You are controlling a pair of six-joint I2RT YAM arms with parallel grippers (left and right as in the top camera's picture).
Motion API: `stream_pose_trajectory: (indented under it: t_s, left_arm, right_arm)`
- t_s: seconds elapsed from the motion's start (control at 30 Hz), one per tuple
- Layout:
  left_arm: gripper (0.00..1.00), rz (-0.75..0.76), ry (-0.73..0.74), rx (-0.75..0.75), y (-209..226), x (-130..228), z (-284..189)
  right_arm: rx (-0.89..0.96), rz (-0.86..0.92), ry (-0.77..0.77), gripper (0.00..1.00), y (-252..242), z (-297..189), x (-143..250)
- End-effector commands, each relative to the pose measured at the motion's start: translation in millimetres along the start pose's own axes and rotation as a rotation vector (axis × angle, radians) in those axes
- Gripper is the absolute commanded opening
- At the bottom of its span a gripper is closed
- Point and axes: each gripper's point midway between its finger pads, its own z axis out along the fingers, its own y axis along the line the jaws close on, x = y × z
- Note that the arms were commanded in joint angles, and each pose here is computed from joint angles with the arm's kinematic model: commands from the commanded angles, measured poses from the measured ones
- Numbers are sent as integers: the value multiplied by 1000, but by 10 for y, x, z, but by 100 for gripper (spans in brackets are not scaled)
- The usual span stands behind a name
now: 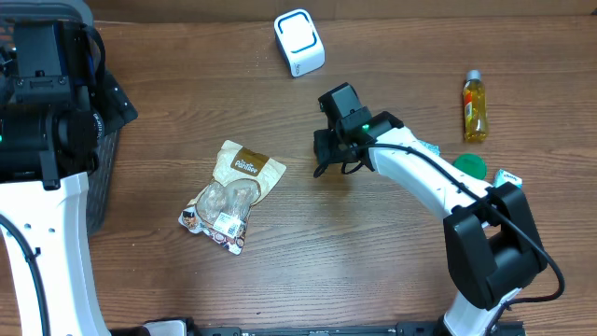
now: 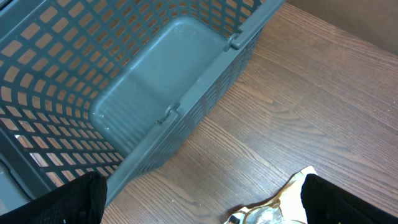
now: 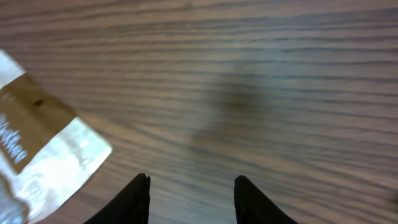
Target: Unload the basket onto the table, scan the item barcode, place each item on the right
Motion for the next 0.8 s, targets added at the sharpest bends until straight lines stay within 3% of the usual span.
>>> stream_pose_trajectory:
  t_s: [0.0,0.33,0.43,0.5,0.77]
  left_arm:
    - [100,-18,-8,-2,13,-29,-5]
    - [100,-18,-7,-2,13,-28,-5]
    - [100,-18,-7,-2,13,-28,-5]
    - [99,-18,-7,-1,12,-28,-5]
    - [100,-18,-7,-2,13,-28,-5]
  right_arm:
    - [74,73,-44,40,-333,-45,-147]
    - [107,223,-53,42,-974,-105,-292]
    - [45,222,-32,62,-985,-111,-284]
    - [-5,233,-14,70,-937,-114,-263]
    - [-31,237,11,77,-896,-116,-215]
